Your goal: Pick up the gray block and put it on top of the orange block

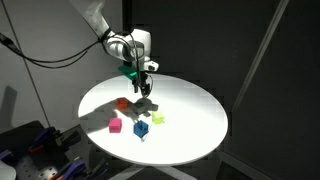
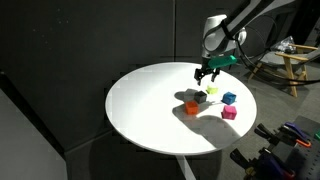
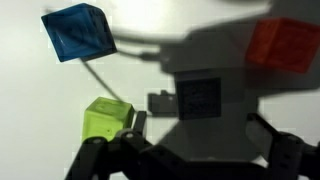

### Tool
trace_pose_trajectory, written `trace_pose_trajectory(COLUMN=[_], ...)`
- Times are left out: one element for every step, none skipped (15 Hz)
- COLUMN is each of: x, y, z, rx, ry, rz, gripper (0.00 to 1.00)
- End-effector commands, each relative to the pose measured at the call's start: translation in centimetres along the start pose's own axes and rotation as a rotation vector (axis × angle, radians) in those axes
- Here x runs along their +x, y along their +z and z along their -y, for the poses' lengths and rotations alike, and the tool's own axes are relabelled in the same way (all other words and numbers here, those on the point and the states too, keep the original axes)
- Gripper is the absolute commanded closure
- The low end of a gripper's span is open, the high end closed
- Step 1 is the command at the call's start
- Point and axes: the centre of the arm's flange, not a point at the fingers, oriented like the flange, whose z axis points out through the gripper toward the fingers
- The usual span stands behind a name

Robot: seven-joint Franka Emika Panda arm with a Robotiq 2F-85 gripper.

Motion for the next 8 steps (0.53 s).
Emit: trace_pose_trajectory(x=[0.0,0.0,0.0,0.0,0.0,0.0,0.0,0.1], y=[0.0,0.0,0.0,0.2,0.5,0.8,1.1,1.5], z=[0.0,0.0,0.0,0.1,0.1,0.1,0.1,0.2], rx=[0.0,0.0,-0.001,-0.002,0.0,0.001,0.002,0.004], ry=[0.0,-0.001,-0.001,-0.003,-0.007,-0.007,-0.013,-0.014], rz=[0.0,0.0,0.0,-0.001,-0.002,-0.004,-0.003,-0.007], gripper=[0.0,0.0,0.0,0.0,0.0,0.0,0.0,0.0])
